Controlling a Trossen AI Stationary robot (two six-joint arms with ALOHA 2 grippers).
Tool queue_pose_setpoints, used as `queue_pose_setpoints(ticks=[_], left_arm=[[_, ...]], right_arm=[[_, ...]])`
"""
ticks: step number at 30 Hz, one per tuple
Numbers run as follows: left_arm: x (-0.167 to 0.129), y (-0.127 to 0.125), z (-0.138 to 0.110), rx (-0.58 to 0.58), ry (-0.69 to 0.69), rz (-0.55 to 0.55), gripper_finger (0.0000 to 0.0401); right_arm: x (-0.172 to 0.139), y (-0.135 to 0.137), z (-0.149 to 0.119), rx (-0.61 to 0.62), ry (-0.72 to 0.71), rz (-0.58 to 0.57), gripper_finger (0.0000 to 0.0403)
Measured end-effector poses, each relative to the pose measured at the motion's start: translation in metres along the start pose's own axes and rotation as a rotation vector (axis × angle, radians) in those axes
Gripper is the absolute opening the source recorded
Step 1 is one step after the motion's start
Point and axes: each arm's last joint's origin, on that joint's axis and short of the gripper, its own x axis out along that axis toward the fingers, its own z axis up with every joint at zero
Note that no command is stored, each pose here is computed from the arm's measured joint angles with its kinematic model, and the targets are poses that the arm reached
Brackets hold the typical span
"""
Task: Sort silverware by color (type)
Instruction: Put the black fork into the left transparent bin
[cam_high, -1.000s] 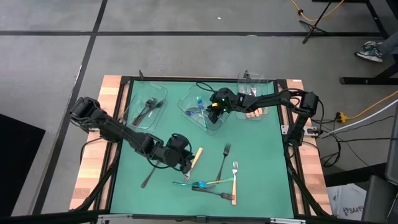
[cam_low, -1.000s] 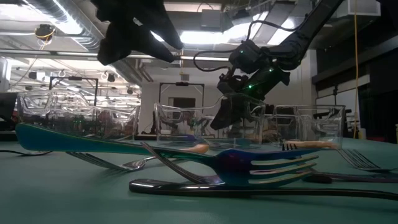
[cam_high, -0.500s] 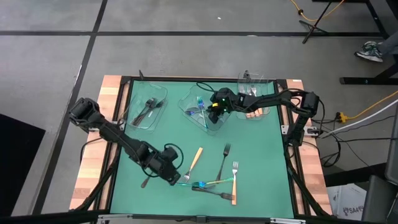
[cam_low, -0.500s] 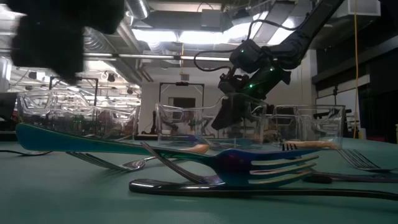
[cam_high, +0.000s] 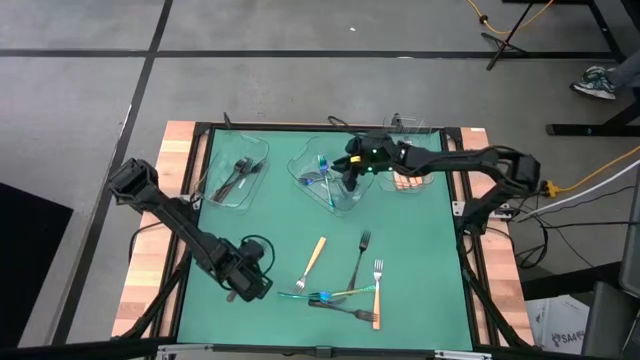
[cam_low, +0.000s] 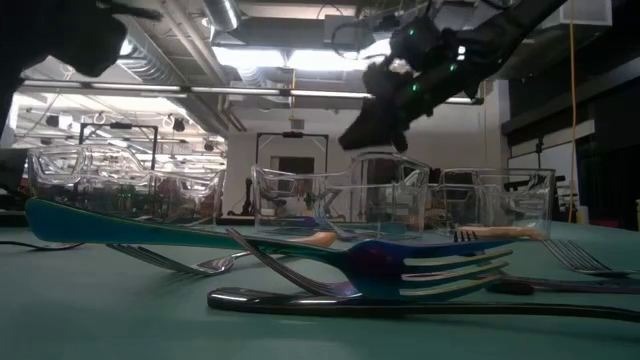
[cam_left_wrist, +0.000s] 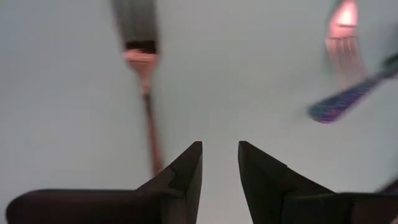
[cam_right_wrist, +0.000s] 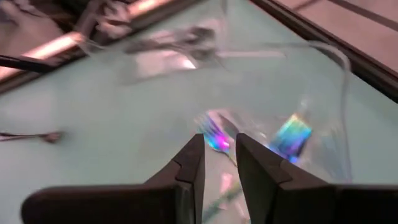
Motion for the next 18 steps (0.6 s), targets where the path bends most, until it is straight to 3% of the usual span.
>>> queue_pose_setpoints(ticks=[7,18], left_arm=[[0.000,0.007,0.001,-0.010,-0.064,0.066,0.0096],[0.016,0.025,0.003,-0.005,-0.104,0.130,0.0096]], right_arm=[[-0.023,0.017,0.015,-0.024,-0.037,0.233,0.0081],[-0.032,0.081,0.004,-0.130,0.003,0.424,0.0081]])
